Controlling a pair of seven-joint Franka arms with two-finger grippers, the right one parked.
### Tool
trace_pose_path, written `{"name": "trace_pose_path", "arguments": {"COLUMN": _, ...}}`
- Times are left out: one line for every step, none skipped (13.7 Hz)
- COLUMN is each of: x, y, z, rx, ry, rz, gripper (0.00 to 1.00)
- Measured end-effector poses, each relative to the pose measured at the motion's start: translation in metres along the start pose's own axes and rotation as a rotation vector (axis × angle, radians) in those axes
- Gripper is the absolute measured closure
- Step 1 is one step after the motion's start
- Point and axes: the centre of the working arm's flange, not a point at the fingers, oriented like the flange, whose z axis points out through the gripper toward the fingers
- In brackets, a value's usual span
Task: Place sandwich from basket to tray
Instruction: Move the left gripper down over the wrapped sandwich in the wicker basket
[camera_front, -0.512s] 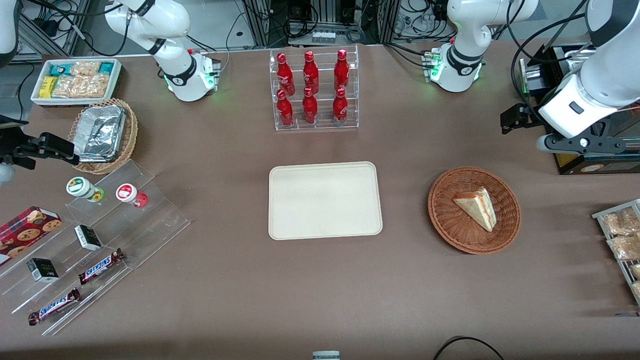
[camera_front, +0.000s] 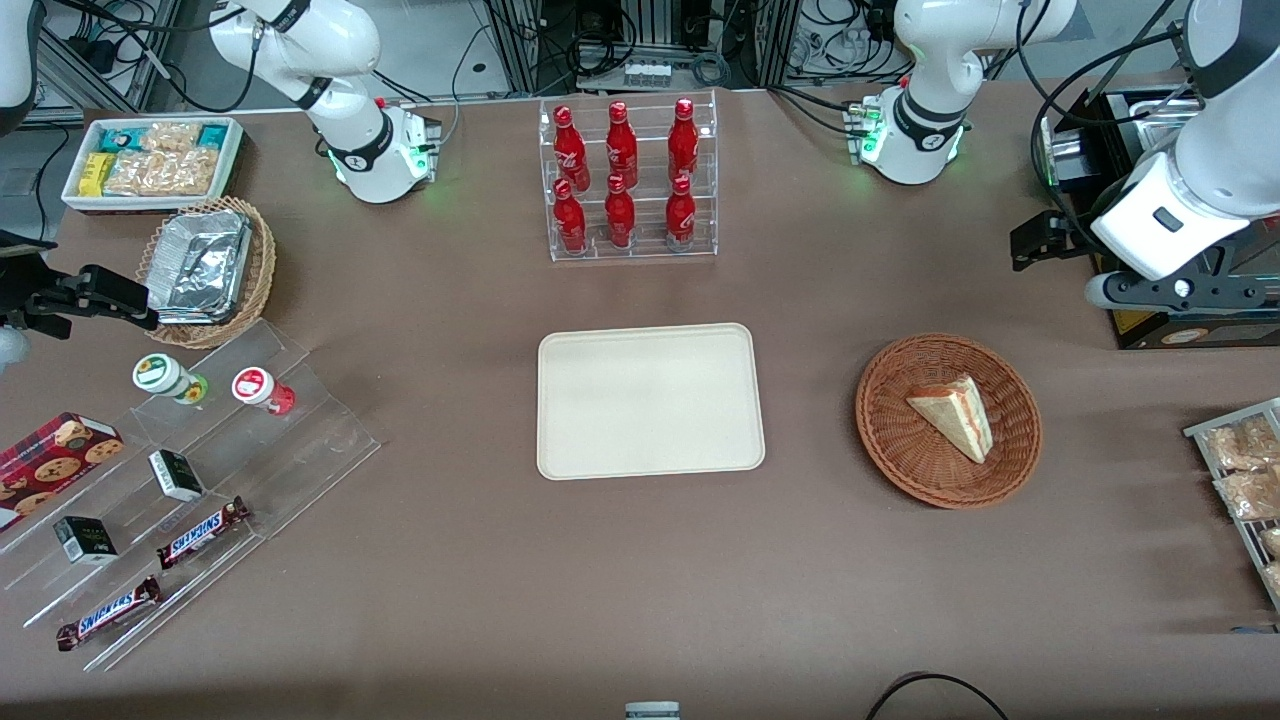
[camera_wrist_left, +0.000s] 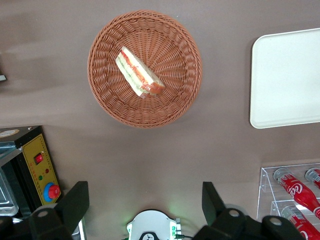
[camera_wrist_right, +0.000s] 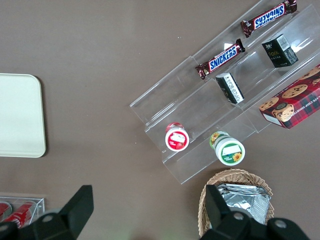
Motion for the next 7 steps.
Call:
{"name": "trace_pose_path", "arguments": {"x": 0.004, "y": 0.0, "z": 0.01, "rx": 0.0, "ry": 0.0, "rz": 0.0, "gripper": 0.0}}
{"name": "trace_pose_path", "arguments": {"x": 0.008, "y": 0.0, "z": 0.022, "rx": 0.0, "ry": -0.002, "rz": 0.0, "gripper": 0.0}}
{"name": "trace_pose_path", "arguments": {"x": 0.012, "y": 0.0, "z": 0.034, "rx": 0.0, "ry": -0.003, "rz": -0.001, "gripper": 0.0}}
{"name": "trace_pose_path", "arguments": {"x": 0.015, "y": 0.0, "z": 0.047, "rx": 0.0, "ry": -0.004, "rz": -0.004, "gripper": 0.0}}
{"name": "trace_pose_path", "arguments": {"x": 0.019, "y": 0.0, "z": 0.06, "rx": 0.0, "ry": -0.002, "rz": -0.016, "gripper": 0.0}}
{"name": "trace_pose_path", "arguments": {"x": 0.021, "y": 0.0, "z": 0.071, "rx": 0.0, "ry": 0.002, "rz": -0.037, "gripper": 0.0}}
{"name": "trace_pose_path", "arguments": {"x": 0.024, "y": 0.0, "z": 0.083, "rx": -0.001, "ry": 0.011, "rz": -0.064, "gripper": 0.0}}
